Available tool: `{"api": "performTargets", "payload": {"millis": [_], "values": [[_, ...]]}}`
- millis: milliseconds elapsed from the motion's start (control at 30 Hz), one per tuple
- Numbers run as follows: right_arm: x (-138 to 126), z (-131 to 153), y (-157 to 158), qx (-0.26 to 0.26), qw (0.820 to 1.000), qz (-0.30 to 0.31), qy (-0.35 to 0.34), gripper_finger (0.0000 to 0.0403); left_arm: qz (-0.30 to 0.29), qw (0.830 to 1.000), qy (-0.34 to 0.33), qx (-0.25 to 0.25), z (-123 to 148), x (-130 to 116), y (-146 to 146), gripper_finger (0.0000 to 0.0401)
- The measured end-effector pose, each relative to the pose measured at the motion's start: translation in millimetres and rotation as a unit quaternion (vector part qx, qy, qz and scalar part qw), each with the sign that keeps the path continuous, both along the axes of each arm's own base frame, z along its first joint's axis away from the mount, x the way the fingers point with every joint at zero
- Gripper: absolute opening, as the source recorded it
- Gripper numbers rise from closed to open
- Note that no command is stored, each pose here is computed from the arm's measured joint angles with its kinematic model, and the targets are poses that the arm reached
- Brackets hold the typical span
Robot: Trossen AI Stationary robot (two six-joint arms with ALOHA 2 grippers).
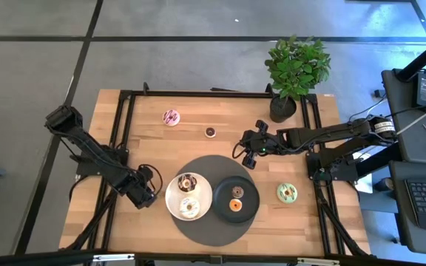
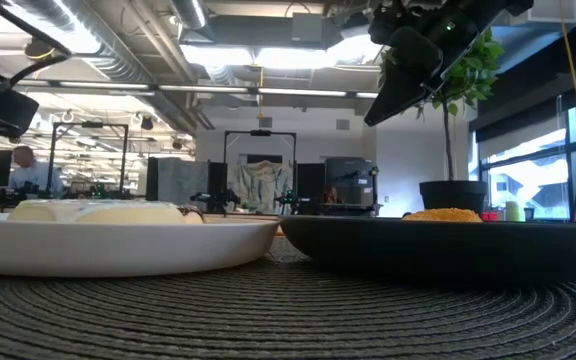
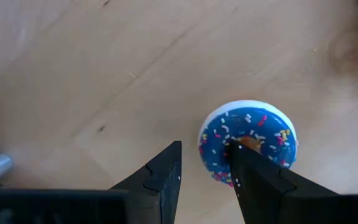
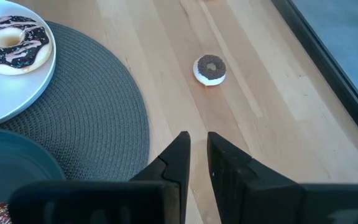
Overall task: Pick & Place donuts
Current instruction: Put the small violet donut on the black plate
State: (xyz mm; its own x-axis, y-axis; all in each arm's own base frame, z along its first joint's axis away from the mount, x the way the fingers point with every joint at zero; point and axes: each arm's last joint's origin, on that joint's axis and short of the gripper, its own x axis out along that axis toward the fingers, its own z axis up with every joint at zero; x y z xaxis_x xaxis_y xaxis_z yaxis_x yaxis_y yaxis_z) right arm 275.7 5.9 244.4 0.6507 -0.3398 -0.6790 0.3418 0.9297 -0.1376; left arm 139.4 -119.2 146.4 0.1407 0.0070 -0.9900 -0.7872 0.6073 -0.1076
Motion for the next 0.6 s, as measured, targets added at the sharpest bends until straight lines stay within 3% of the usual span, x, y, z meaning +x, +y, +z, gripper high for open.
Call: {"api": "performTargets", "payload": {"millis": [333,600], "values": [[0.0,0.0,0.0,0.000,1.000,0.000,0.000,0.0059,-0.007,1.000,-0.017,-0.015,0.2,3.3,-2.9,0.0124],[0.0,0.0,0.0,-0.001,1.000,0.001,0.000,0.0059,-0.024,0.999,-0.019,-0.016,0.3,3.7,-3.4,0.0060]]}}
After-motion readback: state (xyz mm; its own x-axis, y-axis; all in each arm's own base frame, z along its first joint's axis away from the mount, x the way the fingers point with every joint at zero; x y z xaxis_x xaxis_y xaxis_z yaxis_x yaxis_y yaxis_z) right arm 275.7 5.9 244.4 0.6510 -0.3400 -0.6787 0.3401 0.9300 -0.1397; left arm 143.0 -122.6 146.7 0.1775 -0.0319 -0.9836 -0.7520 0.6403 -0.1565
